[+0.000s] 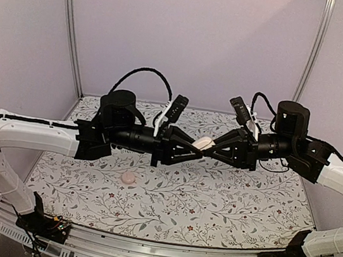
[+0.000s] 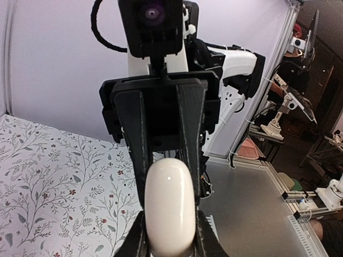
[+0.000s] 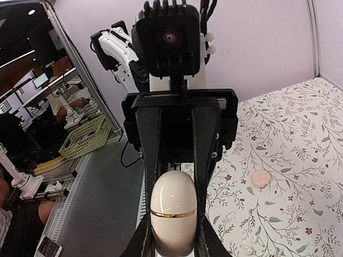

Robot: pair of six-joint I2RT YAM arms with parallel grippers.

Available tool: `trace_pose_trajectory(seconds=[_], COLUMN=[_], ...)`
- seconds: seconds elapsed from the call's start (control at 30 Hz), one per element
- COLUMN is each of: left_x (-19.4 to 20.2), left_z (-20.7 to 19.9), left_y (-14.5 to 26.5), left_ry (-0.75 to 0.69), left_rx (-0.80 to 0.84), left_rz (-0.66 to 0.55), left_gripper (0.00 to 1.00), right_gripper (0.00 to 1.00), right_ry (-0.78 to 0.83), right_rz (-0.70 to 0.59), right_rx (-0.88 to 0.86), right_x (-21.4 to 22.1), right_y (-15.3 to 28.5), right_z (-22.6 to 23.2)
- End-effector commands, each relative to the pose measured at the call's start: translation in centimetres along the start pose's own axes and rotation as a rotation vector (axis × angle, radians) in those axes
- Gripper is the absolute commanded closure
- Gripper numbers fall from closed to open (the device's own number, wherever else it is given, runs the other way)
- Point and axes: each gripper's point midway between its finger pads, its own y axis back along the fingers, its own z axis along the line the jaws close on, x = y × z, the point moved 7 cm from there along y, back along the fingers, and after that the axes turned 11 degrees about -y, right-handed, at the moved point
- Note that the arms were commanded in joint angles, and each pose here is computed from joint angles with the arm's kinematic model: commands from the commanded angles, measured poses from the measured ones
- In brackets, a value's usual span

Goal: Insert the wireless bluetooth earbuds into the charging case
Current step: Pass from the right arm to the left

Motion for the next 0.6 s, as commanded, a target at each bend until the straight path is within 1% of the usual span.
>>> trace_pose_trajectory(seconds=[0.0,0.17,0.23,0.27,0.37,0.57], left_x=[-1.0,-0.7,-0.5,-0.3,0.1,0.8], left_z=[-0.4,-0.7,-0.7,-0.7,-0.7,-0.5], left_y=[-0.5,-0.7,-0.8,-0.8,-0.9,-1.5], left_ry=[-0.018,-0.026,-0.028,-0.028,-0.025,-0.011], left_rx=[0.036,0.072,0.079,0.084,0.084,0.103], left_rz=[-0.019,0.016,0.041,0.053,0.083,0.141], left_gripper=[0.91,1.0,1.0,1.0,1.0,1.0], right_gripper=[0.79,0.7,0.65,0.61,0.58,0.58], right_ry=[0.007,0.003,0.002,0.001,-0.003,-0.001], right_rz=[0.003,0.028,0.036,0.041,0.052,0.065], right_rx=[0.017,0.03,0.035,0.038,0.047,0.05], right_x=[0.1,0.3,0.4,0.5,0.7,0.7], right_y=[0.1,0.2,0.2,0.2,0.3,0.2], right_z=[0.0,0.1,0.0,0.0,-0.1,-0.1])
